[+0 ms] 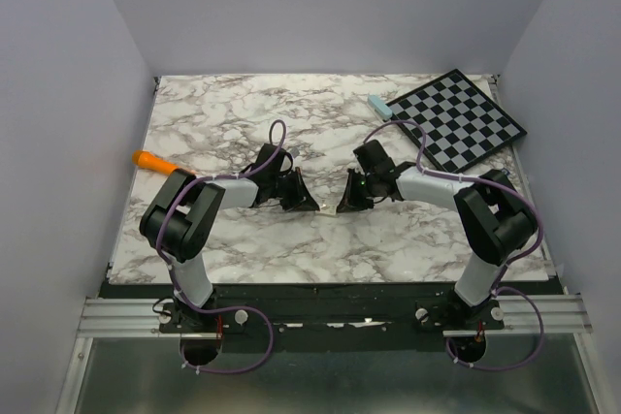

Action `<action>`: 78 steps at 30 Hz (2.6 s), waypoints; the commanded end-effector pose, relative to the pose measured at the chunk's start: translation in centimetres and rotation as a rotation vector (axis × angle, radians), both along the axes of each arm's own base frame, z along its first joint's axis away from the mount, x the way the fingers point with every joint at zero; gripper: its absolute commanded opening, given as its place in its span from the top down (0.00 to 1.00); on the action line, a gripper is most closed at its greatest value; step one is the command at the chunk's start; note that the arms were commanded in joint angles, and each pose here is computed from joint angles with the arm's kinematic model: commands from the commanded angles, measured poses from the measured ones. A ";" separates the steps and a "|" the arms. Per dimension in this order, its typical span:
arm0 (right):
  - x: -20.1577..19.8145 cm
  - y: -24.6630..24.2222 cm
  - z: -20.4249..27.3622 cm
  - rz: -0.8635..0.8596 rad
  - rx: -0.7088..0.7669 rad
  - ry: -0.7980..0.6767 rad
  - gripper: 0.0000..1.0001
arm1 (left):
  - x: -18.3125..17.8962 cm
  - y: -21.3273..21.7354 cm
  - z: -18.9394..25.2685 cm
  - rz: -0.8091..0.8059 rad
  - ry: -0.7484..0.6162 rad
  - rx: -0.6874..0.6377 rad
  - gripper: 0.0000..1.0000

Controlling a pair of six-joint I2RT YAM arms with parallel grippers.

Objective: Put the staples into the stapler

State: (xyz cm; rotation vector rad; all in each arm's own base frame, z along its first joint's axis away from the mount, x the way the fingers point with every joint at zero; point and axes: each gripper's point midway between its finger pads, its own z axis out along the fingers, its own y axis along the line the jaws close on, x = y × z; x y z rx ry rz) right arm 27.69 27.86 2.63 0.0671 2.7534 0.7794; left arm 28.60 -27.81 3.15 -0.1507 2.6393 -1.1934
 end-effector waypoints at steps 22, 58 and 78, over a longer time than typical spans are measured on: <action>-0.8 -1.7 0.1 0.036 -0.143 0.013 0.99 | 0.0 -0.2 1.7 0.028 -0.016 -0.111 0.75; -0.7 -1.0 0.7 0.063 -0.153 0.000 0.99 | -0.6 -1.0 0.8 -0.022 0.025 -0.106 1.00; -0.6 -0.6 3.0 0.002 -0.077 -0.042 0.78 | -0.7 -0.6 1.1 -0.008 0.009 -0.099 1.00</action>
